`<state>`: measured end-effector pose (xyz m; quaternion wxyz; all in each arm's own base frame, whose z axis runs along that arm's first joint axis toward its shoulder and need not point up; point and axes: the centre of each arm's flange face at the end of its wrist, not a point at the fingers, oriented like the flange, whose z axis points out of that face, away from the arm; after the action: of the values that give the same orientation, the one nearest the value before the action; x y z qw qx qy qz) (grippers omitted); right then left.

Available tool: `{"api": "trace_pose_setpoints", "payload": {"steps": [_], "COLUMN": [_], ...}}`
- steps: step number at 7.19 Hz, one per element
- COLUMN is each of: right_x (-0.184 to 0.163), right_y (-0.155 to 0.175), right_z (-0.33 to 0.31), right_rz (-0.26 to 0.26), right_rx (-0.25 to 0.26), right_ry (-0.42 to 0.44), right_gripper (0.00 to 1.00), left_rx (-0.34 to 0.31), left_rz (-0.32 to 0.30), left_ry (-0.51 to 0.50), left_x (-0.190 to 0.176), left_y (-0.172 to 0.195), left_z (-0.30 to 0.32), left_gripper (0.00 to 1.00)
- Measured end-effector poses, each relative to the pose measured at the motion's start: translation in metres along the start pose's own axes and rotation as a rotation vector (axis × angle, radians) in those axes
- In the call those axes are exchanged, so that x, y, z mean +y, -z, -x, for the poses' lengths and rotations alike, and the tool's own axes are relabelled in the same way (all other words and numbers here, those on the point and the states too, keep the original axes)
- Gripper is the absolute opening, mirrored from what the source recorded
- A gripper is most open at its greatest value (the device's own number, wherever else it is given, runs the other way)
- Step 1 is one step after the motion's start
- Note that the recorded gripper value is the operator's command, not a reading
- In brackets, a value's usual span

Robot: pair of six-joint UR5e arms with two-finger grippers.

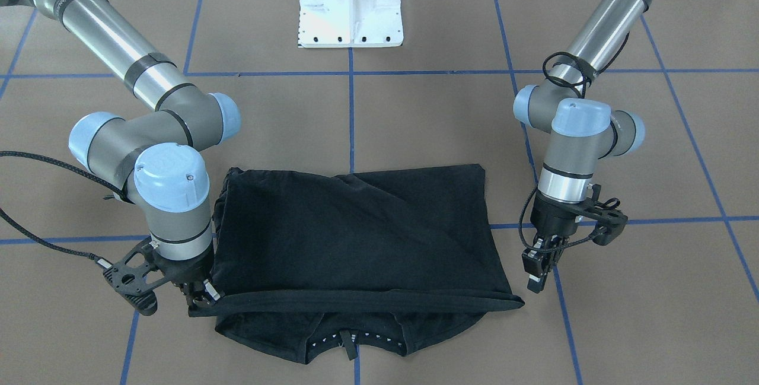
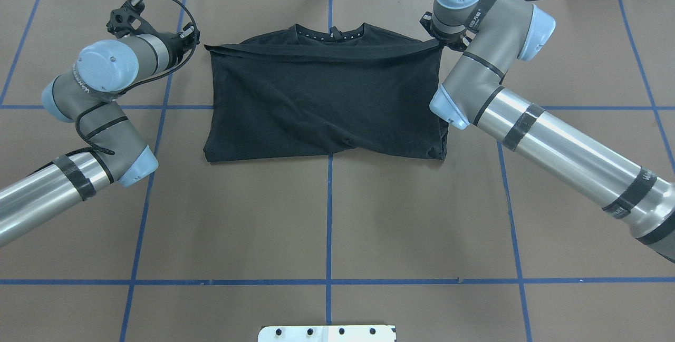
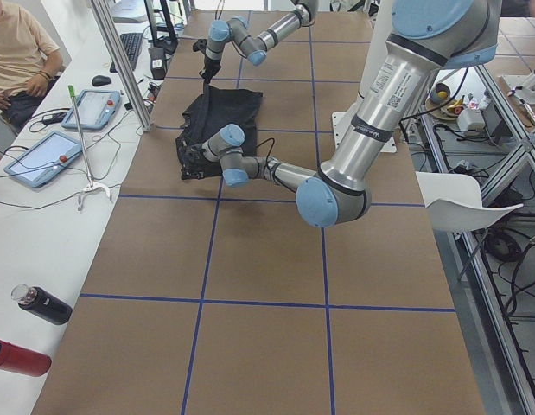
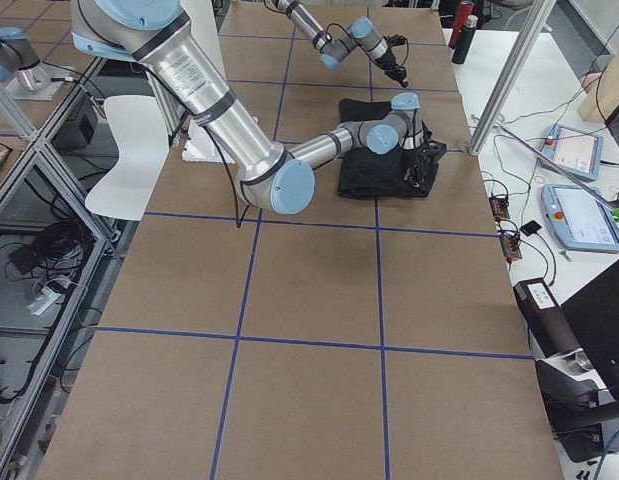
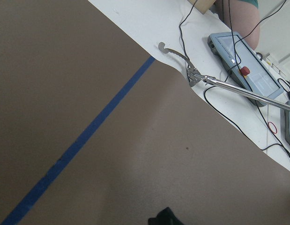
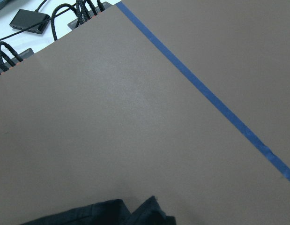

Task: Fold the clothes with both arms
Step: 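Move the right gripper to the folded shirt's side edge nearest it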

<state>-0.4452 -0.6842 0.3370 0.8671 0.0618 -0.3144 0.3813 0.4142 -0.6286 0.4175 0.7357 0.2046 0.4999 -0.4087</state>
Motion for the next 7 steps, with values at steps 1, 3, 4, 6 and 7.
{"api": "trace_pose_setpoints", "payload": {"steps": [1, 3, 4, 6, 7], "right_x": [0.000, 0.000, 0.000, 0.020, 0.041], "right_y": [0.000, 0.005, 0.007, 0.016, 0.027], "right_z": [0.005, 0.016, 0.014, -0.015, -0.045], "right_rz": [0.000, 0.003, 0.010, 0.043, 0.069], "right_rx": [-0.022, -0.066, -0.095, -0.159, -0.184], "right_ry": [0.000, -0.003, -0.016, -0.073, -0.084], "right_gripper": [0.64, 0.64, 0.64, 0.63, 0.64], "left_rx": [-0.002, 0.008, 0.012, 0.015, 0.015], "left_rz": [-0.002, -0.003, -0.002, 0.000, 0.000], "left_ry": [0.000, 0.002, 0.003, 0.004, 0.003], "left_x": [-0.001, -0.003, -0.004, -0.005, -0.005], "left_y": [-0.002, -0.002, -0.002, -0.001, 0.000], "left_z": [0.002, 0.005, 0.007, 0.009, 0.010], "left_gripper": [0.44, 0.44, 0.44, 0.47, 0.48]}}
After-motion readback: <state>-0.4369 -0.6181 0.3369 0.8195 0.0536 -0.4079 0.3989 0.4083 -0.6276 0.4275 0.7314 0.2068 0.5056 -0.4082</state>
